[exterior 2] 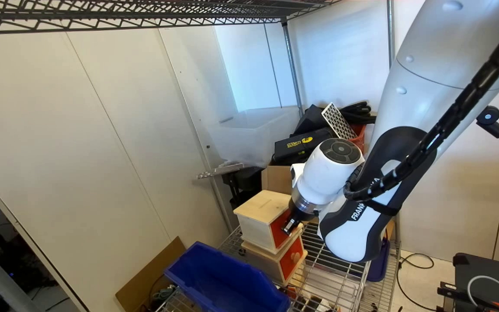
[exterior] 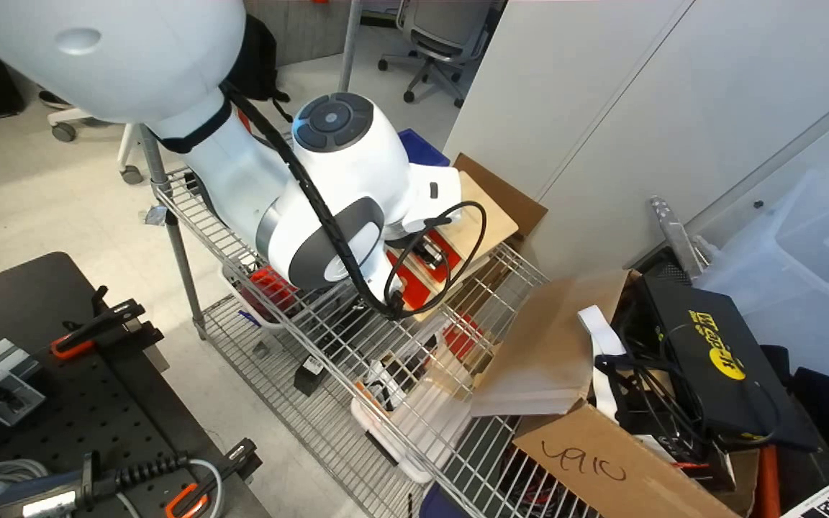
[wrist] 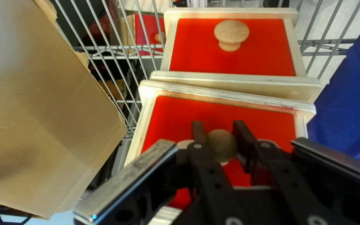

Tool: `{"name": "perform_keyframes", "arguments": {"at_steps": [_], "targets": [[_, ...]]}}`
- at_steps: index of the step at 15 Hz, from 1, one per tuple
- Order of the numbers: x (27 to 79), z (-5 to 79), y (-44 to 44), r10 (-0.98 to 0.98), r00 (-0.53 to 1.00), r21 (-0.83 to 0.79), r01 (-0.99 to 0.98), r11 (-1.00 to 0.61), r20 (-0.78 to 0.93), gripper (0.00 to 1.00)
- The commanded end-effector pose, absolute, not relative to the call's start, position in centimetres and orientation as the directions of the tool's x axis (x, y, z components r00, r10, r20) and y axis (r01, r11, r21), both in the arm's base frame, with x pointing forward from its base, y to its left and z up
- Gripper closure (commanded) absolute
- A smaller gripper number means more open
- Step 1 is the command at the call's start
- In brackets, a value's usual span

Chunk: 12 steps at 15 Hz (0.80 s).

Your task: Open the chest drawer

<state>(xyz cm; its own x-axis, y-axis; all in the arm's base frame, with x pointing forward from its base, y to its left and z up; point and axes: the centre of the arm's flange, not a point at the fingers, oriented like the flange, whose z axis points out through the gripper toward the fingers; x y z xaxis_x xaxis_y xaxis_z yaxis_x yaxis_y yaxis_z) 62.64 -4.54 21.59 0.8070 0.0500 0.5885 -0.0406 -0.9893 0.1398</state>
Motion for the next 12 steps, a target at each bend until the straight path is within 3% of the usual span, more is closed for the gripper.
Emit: {"name": "perform_keyframes", "arguments": {"at_steps": [1,12], "targets": [[62.76,22.59,-4.25,0.058,0.773,0.149,-0.047,-0.988,0.631,0.93],[62.54,22.45,-3.99,0.082,0.821,0.157,-0.009,-0.987,0.566,0.93]]}}
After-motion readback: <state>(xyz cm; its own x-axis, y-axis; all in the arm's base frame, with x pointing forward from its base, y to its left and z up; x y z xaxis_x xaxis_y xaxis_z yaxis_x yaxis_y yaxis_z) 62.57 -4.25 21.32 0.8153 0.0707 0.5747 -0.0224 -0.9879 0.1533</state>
